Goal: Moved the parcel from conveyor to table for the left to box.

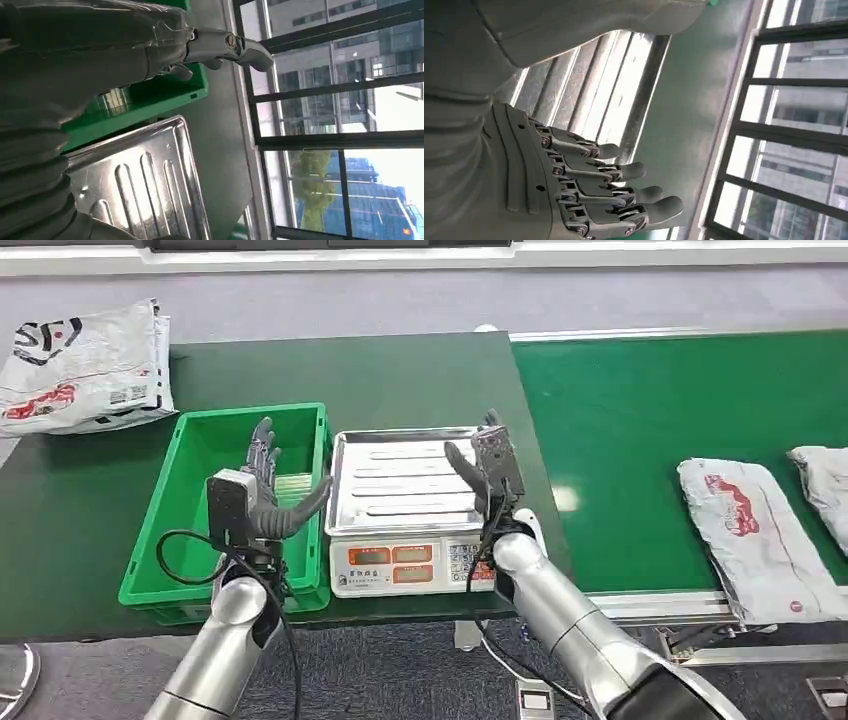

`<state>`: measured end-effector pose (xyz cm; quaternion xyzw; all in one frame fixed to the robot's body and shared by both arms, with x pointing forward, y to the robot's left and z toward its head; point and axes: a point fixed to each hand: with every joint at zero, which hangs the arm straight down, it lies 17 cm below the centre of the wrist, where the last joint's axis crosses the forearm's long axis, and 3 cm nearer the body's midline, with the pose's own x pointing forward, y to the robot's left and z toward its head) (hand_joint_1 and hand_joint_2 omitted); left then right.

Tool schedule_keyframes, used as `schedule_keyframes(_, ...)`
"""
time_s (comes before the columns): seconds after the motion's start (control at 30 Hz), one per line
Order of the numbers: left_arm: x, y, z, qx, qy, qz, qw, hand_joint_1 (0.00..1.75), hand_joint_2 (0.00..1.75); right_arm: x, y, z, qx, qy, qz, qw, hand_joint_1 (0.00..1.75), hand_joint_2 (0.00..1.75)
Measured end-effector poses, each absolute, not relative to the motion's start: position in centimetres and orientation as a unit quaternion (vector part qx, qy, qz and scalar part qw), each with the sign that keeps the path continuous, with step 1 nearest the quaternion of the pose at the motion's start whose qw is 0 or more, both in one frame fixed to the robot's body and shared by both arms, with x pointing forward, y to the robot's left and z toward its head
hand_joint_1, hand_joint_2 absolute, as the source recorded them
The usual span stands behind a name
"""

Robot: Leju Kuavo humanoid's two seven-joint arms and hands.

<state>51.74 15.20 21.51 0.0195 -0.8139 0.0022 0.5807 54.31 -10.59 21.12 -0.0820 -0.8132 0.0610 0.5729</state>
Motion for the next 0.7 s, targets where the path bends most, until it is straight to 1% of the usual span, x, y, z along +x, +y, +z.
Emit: schedule_keyframes(0.7,51.5,16.1,20.5,0.036,-0.809,-0.001,0.587,0.00,1.75,53.6,-8.3,21.5,-0.073,-0.817,0.088,0.565,0.00,1.75)
